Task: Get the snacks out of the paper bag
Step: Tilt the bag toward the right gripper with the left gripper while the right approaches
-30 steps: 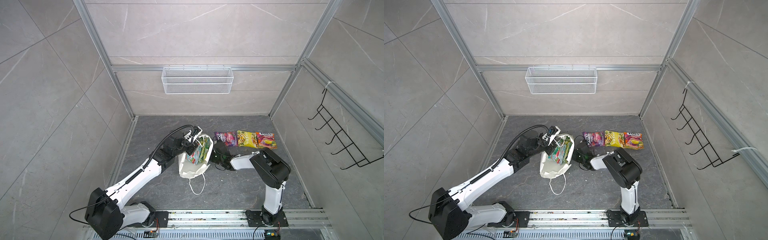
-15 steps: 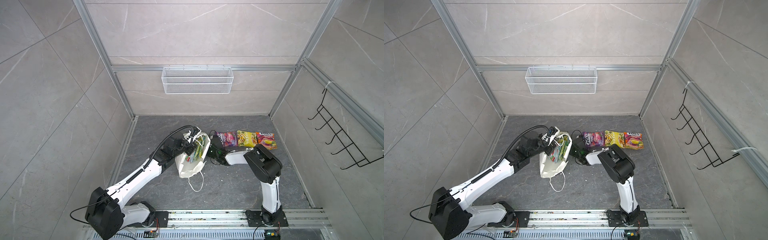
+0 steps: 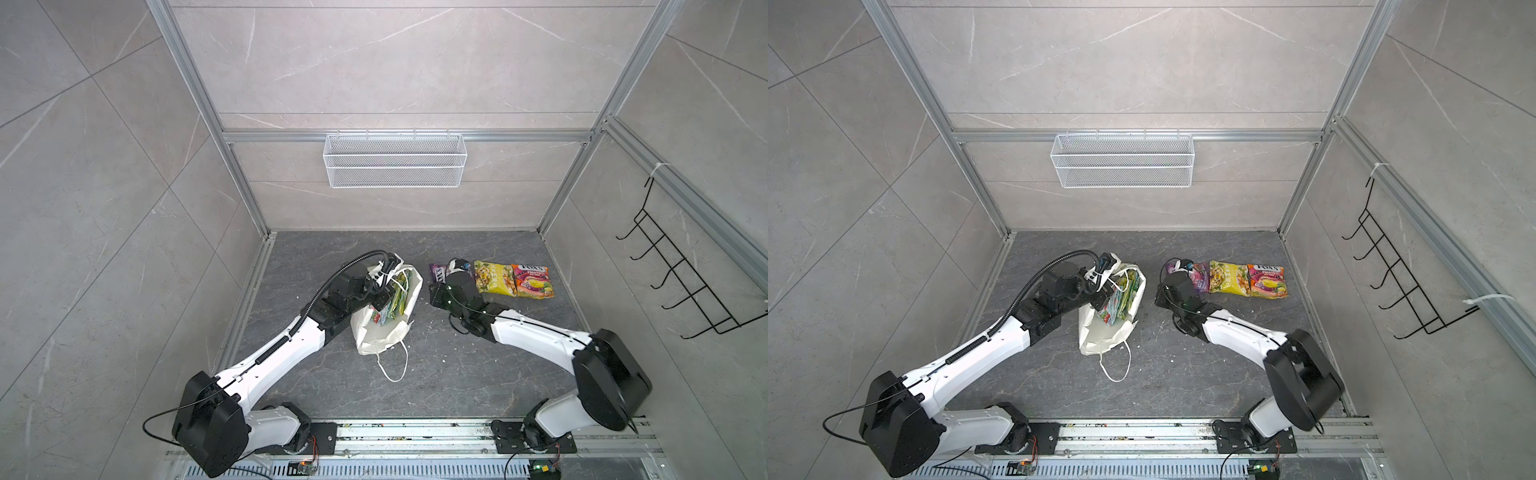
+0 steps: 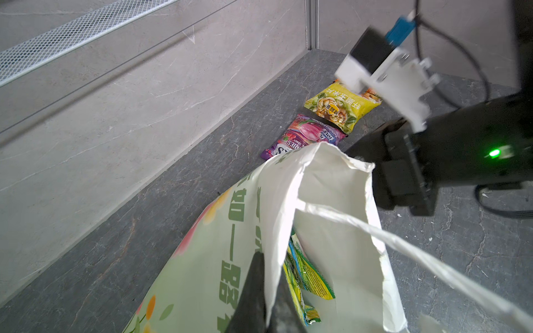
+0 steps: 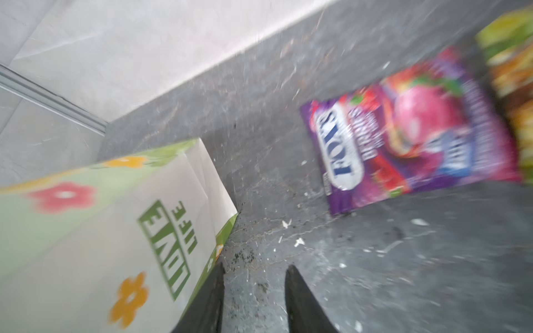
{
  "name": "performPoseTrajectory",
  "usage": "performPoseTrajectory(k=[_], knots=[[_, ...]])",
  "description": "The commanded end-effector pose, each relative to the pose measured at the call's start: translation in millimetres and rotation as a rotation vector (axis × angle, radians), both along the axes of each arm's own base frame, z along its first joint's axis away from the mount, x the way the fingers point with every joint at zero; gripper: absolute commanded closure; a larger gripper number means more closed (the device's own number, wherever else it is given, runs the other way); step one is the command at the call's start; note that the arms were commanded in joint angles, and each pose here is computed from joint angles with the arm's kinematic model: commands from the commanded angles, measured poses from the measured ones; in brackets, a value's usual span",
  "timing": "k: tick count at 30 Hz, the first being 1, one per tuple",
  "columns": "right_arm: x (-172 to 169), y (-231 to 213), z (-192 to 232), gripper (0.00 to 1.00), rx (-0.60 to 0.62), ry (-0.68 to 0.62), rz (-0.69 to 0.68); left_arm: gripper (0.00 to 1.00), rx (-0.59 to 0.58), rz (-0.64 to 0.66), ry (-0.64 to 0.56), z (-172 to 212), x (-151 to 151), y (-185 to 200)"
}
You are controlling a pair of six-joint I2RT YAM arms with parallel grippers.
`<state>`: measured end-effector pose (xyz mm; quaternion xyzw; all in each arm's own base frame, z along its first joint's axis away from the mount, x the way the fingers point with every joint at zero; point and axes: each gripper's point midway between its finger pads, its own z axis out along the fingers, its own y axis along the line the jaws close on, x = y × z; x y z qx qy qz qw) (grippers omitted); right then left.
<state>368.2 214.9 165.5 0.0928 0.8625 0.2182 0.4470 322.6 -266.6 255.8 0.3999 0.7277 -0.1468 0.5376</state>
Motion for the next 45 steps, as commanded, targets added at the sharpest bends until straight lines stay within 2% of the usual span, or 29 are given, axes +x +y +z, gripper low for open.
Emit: performPoseTrajectory(k=[1,3,5,7,12,19,26,29,40,45], knots=[[-25,-17,21,0.65,-0.007,-0.087,0.079,1.0,-0.073,-0.043,-0.055,19,-4,-9],[-43,3,39,0.67,0.039,-0.134,0.272,1.0,-0.083,-0.044,-0.051,19,-4,-10],[-65,25,51,0.71,-0.008,-0.127,0.413,1.0,-0.088,-0.051,-0.038,17,-5,-11],[-83,41,58,0.69,-0.058,-0.156,0.497,1.0,-0.099,-0.055,-0.027,16,-5,-13],[-110,76,52,0.68,-0.063,-0.199,0.603,1.0,-0.117,-0.056,-0.016,14,-5,-15],[-125,119,54,0.69,-0.099,-0.247,0.675,1.0,-0.118,-0.052,-0.014,18,-5,-14],[-123,151,44,0.76,-0.066,-0.207,0.66,1.0,-0.116,-0.055,-0.023,23,-4,-14],[-115,152,34,0.79,-0.038,-0.165,0.593,1.0,-0.11,-0.053,-0.017,19,-3,-15],[-90,166,12,0.79,-0.025,-0.077,0.471,1.0,-0.112,-0.044,-0.033,21,-1,-14],[-74,153,-9,0.79,-0.058,-0.006,0.384,1.0,-0.113,-0.026,-0.056,27,-3,-8]])
